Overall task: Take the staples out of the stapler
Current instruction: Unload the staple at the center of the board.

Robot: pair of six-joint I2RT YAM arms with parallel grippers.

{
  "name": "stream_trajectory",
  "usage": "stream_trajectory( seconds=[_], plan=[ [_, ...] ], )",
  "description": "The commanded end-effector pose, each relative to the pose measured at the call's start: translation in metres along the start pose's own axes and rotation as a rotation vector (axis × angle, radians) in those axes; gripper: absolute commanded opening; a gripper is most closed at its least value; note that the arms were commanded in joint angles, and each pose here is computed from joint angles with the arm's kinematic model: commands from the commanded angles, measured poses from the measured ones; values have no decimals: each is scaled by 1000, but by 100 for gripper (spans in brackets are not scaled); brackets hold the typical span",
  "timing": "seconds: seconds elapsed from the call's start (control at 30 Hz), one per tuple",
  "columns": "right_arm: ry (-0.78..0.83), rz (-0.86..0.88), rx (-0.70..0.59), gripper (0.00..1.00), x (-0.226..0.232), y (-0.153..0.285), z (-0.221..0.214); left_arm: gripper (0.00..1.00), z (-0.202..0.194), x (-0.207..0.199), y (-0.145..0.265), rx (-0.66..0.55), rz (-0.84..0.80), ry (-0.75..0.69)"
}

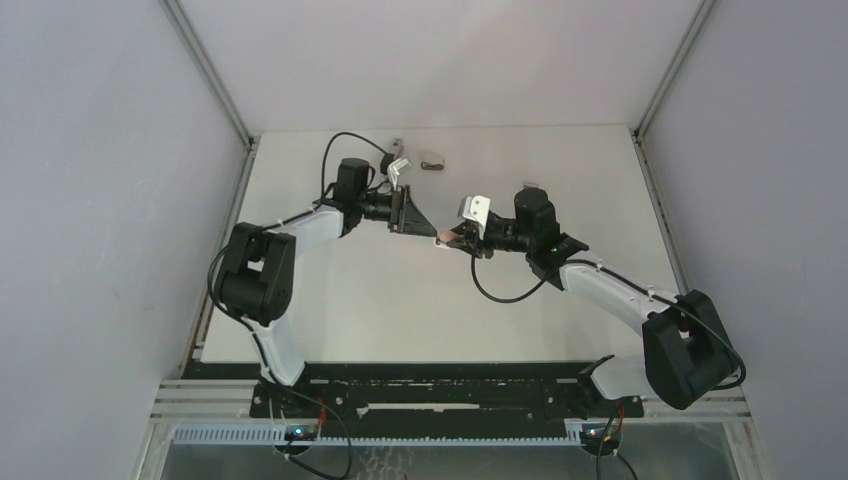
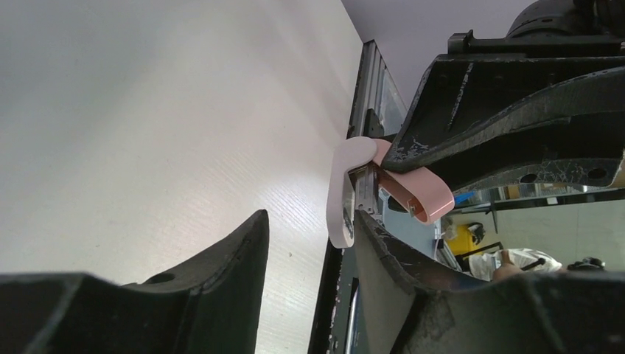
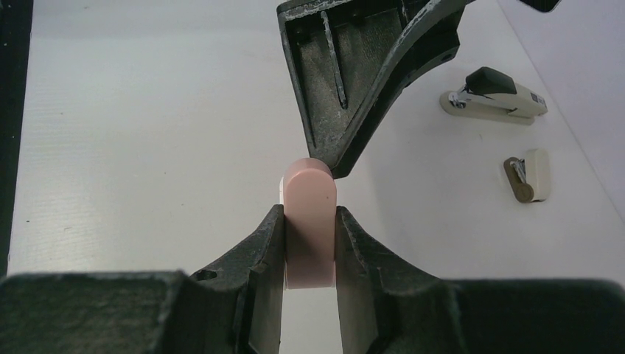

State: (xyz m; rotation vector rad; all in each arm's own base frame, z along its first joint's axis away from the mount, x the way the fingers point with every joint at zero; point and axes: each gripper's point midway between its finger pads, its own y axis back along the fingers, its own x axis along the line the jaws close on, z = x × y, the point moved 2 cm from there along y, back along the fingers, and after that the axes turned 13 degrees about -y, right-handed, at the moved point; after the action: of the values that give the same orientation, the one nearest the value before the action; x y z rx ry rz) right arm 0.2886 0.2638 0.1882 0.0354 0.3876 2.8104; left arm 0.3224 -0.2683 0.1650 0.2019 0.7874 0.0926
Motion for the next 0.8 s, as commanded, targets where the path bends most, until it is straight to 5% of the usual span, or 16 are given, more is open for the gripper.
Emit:
stream_trajectory(
  seconds=[0.0,0.43,0.77],
  plan=[
    [66,-20,-69,0,-3,5,23,49,-5,-2,-1,10,-44,27],
    [94,-45,-57,0,-6,3,20,46,-12,-14,-12,49,-109,46],
    [101,-37,-55,0,-4,2,18,20,-12,-15,-15,55,-129,67]
  ],
)
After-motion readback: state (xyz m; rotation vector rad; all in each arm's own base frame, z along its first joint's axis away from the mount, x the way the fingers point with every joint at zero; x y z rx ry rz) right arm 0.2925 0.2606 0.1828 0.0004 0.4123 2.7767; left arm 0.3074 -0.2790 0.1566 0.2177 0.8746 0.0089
